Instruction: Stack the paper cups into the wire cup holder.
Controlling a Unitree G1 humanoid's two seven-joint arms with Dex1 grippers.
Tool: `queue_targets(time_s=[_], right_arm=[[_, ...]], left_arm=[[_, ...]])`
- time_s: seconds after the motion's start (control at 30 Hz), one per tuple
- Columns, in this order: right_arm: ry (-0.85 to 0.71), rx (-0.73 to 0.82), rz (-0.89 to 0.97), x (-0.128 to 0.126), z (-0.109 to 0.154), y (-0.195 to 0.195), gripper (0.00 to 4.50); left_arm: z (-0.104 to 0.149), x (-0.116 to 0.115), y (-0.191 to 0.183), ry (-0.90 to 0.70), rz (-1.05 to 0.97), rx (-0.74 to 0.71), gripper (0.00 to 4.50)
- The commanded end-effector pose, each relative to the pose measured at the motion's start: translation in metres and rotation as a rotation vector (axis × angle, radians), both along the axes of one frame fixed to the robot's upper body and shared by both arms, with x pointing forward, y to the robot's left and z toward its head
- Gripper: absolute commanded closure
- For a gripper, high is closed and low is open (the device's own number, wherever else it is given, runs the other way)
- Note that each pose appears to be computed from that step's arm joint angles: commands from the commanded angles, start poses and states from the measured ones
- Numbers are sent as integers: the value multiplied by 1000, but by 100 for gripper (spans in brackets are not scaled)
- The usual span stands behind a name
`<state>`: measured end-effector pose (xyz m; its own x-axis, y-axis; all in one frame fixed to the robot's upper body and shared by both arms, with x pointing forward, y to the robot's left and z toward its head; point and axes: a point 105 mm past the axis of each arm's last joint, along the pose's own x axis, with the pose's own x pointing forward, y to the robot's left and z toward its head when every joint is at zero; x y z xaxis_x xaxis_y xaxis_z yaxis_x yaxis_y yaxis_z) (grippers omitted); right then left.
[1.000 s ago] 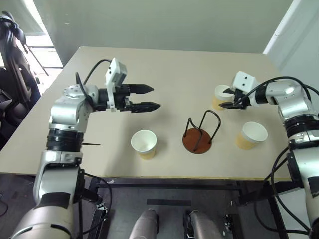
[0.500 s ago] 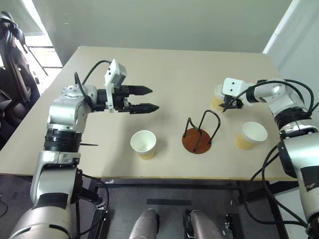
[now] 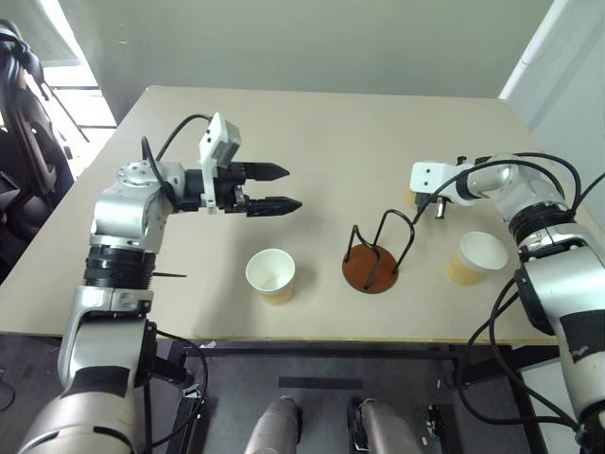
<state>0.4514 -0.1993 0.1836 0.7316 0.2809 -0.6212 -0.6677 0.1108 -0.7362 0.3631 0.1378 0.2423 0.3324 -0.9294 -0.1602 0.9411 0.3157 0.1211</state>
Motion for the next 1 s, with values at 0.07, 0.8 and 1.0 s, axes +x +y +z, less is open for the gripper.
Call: queue_targets(time_s=[0.07, 0.8, 1.0], right_arm=[[-7, 57, 38, -2, 27, 6, 448], [285, 401, 535, -145, 153, 72, 448], [351, 387, 572, -179, 155, 78, 448]], left_arm=[[6, -5, 1, -38, -18, 18, 0], [11, -9, 1, -52, -137, 158, 0], [27, -17, -7, -100, -215, 200, 0]])
